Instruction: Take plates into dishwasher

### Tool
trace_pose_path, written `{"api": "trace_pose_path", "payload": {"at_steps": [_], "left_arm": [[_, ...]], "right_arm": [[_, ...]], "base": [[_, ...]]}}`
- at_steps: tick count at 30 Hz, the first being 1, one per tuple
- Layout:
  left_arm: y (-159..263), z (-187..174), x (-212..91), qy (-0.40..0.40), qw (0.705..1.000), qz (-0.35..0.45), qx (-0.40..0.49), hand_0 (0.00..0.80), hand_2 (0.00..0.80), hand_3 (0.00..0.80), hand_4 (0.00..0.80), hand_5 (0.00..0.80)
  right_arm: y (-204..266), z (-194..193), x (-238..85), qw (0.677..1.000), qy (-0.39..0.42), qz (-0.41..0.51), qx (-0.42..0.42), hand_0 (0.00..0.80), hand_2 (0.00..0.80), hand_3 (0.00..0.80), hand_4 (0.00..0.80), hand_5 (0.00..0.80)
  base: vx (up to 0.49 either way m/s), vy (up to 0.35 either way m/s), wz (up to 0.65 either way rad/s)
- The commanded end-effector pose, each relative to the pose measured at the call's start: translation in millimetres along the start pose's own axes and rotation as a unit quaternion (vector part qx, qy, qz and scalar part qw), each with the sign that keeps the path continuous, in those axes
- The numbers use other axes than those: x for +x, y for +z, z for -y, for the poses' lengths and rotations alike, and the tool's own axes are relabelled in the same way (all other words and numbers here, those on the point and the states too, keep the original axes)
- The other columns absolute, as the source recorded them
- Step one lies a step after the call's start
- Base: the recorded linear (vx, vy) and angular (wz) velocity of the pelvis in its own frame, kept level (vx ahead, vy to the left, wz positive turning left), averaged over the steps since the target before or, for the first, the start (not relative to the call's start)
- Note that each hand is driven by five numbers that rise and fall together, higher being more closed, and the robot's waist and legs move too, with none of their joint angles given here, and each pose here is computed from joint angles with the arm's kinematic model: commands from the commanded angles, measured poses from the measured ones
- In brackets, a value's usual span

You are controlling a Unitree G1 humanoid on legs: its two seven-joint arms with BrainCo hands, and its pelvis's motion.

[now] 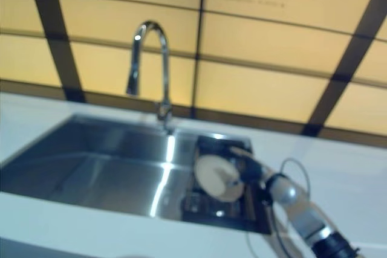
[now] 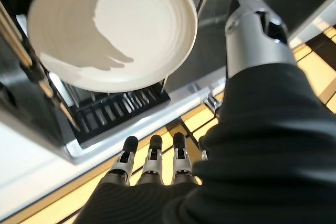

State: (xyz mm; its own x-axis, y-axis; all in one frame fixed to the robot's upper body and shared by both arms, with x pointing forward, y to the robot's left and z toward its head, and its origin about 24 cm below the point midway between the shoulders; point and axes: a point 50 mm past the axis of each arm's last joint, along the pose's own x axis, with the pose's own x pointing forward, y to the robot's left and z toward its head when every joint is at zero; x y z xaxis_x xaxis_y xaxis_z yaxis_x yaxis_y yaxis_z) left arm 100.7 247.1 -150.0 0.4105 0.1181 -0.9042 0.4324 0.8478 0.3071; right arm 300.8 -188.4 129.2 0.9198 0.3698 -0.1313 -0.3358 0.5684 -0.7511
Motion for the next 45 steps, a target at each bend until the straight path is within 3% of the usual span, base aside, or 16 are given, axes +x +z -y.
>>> {"api": "trace_pose_path", "payload": {"at_steps": [1, 24, 45], "left_arm": [[9, -7, 3, 0.016, 1.000, 0.006, 0.004, 0.000, 0.000, 0.000, 0.000, 0.000], [20, -1, 5, 0.011, 1.000, 0.016, 0.013, 0.000, 0.000, 0.000, 0.000, 0.000], [41, 9, 9, -0.008, 0.999, 0.033, 0.037, 0.000, 0.000, 0.000, 0.000, 0.000]], "right_arm": [[23, 13, -3, 0.998, -0.020, 0.047, -0.027, 0.000, 0.000, 0.000, 0.000, 0.000], [11, -44, 6, 0.999, -0.018, 0.009, 0.026, 0.000, 0.000, 0.000, 0.000, 0.000], [21, -67, 37, 0.993, -0.113, -0.007, 0.034, 0.000, 0.000, 0.000, 0.000, 0.000]], "base": [[0.000, 0.000, 0.00], [0.000, 0.000, 0.00], [0.002, 0.001, 0.01]]}}
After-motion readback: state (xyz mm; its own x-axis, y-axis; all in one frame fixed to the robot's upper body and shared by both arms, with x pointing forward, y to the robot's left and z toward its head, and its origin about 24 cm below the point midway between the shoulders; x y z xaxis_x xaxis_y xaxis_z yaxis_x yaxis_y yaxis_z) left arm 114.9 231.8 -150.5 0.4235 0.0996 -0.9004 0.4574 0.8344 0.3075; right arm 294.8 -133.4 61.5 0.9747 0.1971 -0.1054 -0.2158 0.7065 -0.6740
